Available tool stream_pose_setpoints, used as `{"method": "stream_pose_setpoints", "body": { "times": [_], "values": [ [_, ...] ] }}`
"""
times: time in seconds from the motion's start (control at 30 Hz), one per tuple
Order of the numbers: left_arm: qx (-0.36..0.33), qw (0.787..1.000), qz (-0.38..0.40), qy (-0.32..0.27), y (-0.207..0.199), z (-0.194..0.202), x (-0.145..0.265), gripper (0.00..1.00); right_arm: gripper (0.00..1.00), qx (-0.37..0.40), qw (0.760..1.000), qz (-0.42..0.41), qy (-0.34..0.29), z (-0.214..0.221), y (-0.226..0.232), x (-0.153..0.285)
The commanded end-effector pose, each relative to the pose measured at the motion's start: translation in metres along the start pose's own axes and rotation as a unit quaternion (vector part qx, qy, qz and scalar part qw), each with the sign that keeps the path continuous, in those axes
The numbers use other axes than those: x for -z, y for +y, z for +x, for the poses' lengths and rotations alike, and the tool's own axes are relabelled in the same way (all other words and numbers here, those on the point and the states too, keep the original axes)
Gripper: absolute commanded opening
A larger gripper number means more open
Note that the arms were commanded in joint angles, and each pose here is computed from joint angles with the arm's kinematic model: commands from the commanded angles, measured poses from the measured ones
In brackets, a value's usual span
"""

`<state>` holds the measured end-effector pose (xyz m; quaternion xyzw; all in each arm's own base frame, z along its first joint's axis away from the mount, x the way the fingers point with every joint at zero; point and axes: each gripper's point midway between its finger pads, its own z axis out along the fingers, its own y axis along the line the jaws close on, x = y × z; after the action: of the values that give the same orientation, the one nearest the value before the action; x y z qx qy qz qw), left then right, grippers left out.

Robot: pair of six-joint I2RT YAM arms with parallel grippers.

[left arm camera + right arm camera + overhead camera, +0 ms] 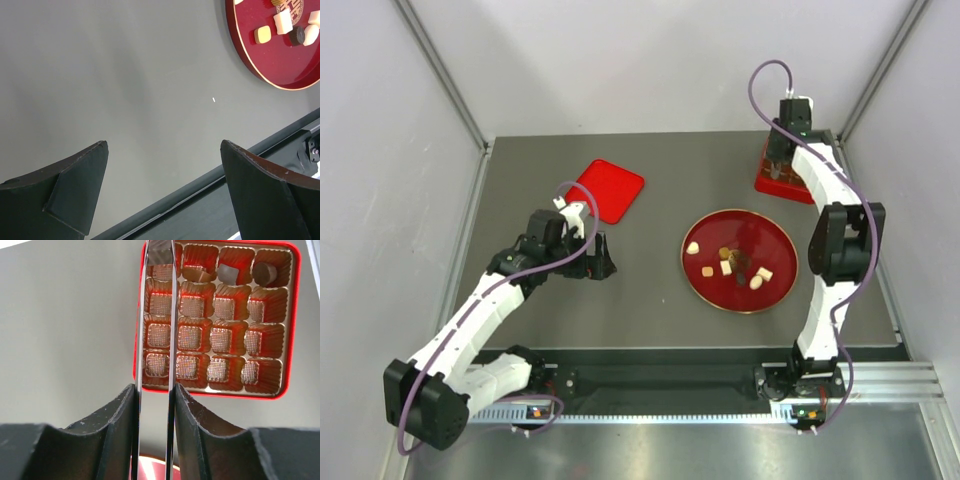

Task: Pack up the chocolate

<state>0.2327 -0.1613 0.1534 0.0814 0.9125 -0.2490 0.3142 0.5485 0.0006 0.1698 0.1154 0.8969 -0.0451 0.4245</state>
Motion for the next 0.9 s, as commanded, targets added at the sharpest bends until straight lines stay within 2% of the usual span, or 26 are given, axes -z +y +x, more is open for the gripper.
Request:
{"method": "stream_pose_setpoints", "body": {
  "times": [0.0,0.27,0.53,0.87],
  "values": [
    [-0.008,1.000,-0.001,-0.011,0.000,-0.005,-0.001,0.99,0.33,-0.014,0.999,-0.005,-0.052,-0.037,-0.001,0.000],
    [-0.008,1.000,-0.003,-0.010,0.001,-0.005,-0.001,0.99,0.34,-0.015,0.999,-0.002,-0.048,-0.033,-0.004,-0.005],
    [-0.008,1.000,-0.004,-0.010,0.001,-0.005,-0.001,0.99,0.40,-0.012,0.999,0.005,-0.049,-0.034,-0.006,-0.007],
    [-0.008,1.000,-0.003,-0.015,0.000,-0.006,0.000,0.99,0.41,-0.009,0.997,0.011,-0.070,-0.057,-0.013,0.020]
  ]
}}
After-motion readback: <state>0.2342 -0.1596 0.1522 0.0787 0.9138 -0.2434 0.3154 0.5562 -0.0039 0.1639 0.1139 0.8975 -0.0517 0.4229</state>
